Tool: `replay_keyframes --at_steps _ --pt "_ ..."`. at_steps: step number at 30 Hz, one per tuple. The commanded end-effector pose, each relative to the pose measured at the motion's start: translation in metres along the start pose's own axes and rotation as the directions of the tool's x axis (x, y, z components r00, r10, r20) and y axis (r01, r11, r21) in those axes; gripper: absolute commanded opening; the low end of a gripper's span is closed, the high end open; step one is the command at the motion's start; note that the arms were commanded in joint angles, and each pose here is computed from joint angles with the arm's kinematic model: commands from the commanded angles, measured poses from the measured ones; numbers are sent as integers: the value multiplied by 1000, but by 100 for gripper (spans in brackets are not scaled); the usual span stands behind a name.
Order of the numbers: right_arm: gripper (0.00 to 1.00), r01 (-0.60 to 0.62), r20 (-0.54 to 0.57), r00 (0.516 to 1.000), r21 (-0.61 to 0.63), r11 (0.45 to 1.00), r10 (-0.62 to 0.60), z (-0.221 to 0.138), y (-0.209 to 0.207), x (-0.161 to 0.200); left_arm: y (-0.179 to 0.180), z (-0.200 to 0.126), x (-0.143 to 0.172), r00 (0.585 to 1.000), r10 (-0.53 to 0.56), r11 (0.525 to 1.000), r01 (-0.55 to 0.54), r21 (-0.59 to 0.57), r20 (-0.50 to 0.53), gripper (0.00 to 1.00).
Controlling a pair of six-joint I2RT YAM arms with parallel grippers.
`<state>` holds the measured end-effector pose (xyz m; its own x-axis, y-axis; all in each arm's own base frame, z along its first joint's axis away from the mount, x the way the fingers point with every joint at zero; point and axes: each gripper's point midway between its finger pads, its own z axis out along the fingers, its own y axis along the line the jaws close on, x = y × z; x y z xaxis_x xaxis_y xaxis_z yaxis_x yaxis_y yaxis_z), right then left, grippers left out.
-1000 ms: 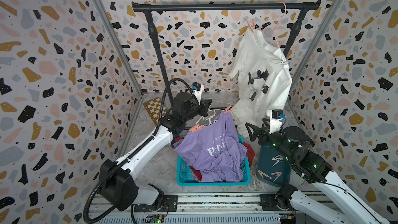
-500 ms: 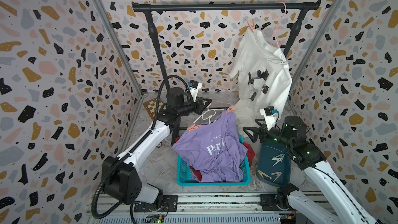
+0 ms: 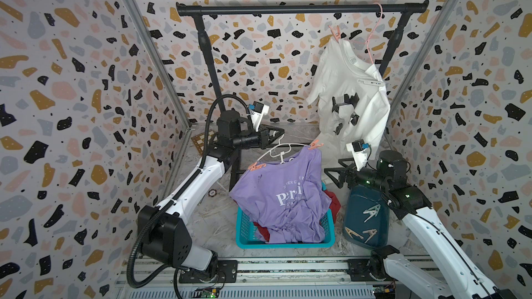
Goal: Use clothespins to secure the t-shirt on both sides of the hanger
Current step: Hang the hanger on the clothesline.
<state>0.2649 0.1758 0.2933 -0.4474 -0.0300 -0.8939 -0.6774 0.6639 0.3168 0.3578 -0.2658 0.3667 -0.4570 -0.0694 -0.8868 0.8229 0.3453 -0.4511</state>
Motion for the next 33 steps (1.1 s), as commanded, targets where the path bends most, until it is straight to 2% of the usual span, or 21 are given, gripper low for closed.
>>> replay_keyframes --at_steps 1,6,9,18,25,33 --pt "96 35 67 997 -26 999 -33 -2 3 -21 -33 -7 -29 993 105 987 -111 112 59 0" --pt "95 59 101 993 -35 998 -56 -3 1 -34 -45 -10 -28 991 126 975 -132 181 42 0" --pt "95 58 72 996 -38 998 -55 2 -3 -36 -50 -10 -27 991 130 966 -133 222 28 0" --pt "91 84 69 995 -172 982 -73 16 9 -38 -48 -18 -35 989 144 953 -146 267 27 0" --pt "88 146 136 984 -266 953 -113 20 20 -45 -43 -13 -42 990 136 945 -136 297 21 0" --pt "85 181 109 981 -245 952 -158 42 2 -41 -37 -5 -49 991 133 936 -132 326 21 0"
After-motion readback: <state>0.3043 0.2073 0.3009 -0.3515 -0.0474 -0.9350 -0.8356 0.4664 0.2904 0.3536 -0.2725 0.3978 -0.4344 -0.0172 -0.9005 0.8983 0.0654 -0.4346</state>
